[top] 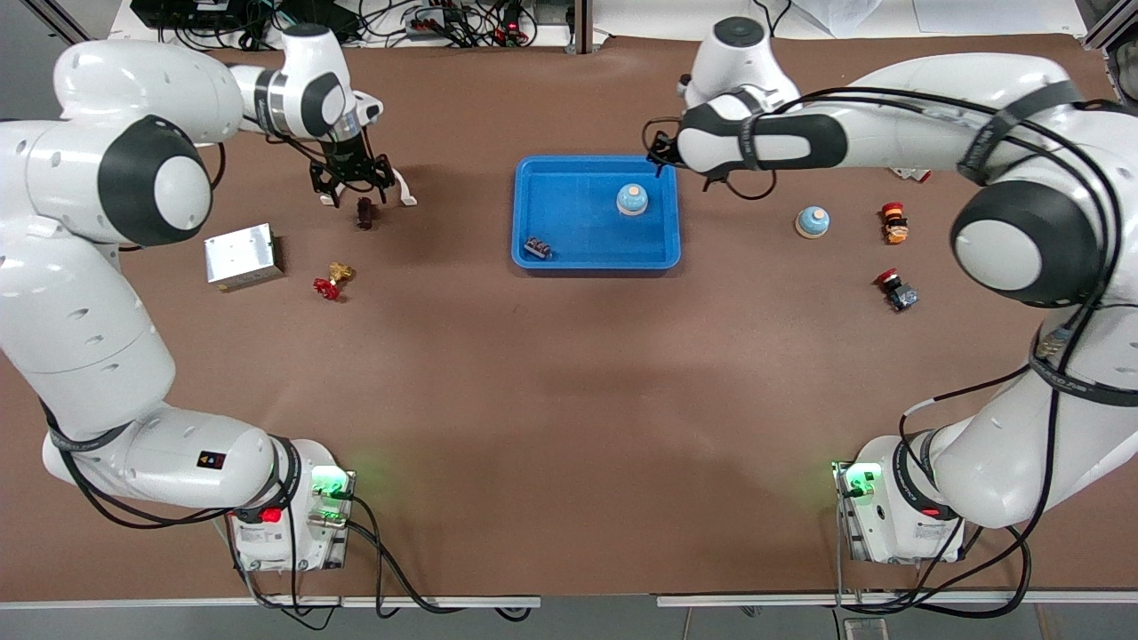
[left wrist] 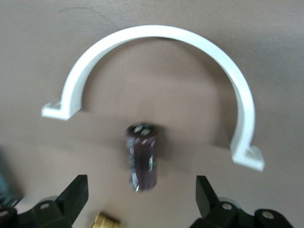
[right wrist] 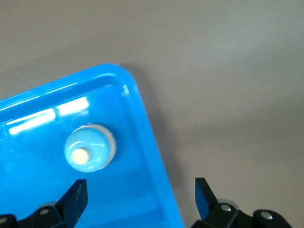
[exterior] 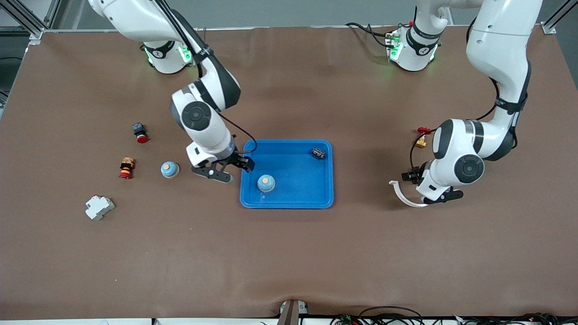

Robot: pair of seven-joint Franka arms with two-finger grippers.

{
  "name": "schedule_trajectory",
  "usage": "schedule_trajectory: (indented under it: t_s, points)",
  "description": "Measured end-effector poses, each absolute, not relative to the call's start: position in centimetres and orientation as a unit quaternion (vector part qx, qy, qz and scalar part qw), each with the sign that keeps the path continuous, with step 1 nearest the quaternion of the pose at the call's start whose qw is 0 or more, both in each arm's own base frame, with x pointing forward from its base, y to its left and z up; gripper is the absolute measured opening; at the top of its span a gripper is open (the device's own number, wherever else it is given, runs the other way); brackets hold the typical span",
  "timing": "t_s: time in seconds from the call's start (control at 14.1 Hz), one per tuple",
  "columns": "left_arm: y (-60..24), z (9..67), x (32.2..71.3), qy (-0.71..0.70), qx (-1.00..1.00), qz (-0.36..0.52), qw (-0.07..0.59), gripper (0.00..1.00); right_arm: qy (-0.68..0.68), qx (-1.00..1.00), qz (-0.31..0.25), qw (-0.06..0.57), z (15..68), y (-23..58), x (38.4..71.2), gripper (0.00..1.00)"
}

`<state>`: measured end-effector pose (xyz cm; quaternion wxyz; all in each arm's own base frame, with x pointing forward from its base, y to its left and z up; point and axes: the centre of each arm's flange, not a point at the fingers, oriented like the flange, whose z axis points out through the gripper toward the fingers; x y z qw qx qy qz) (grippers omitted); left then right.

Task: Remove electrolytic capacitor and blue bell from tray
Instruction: 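Release the bell with the right gripper while the left gripper releases the capacitor, then move the right gripper to the bell while the left gripper reaches the capacitor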

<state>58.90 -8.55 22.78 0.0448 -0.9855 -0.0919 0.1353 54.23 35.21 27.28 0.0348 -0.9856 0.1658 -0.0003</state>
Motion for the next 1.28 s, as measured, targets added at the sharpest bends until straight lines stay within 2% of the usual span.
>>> schedule_trajectory:
  t_s: [0.35,0.57,0.92,1.28]
  points:
    - [-13.7,35.1,60.5,-0.182,-0.972,0.148,0.023,1.00,0.187,-0.982,0.012,0.030,23.4,37.9,55.0,1.00]
    - [-19.5,38.6,60.3,-0.270,-0.952,0.144,0.008,1.00,0.200,-0.979,0.011,0.032,22.4,39.7,55.2,1.00]
    - [-30.9,37.9,57.9,-0.440,-0.888,0.130,0.030,1.00,0.220,-0.975,0.010,0.032,21.1,42.1,55.0,1.00]
    - [-37.8,32.8,57.7,-0.559,-0.824,0.096,-0.010,1.00,0.226,-0.974,0.010,0.024,19.2,43.2,54.6,1.00]
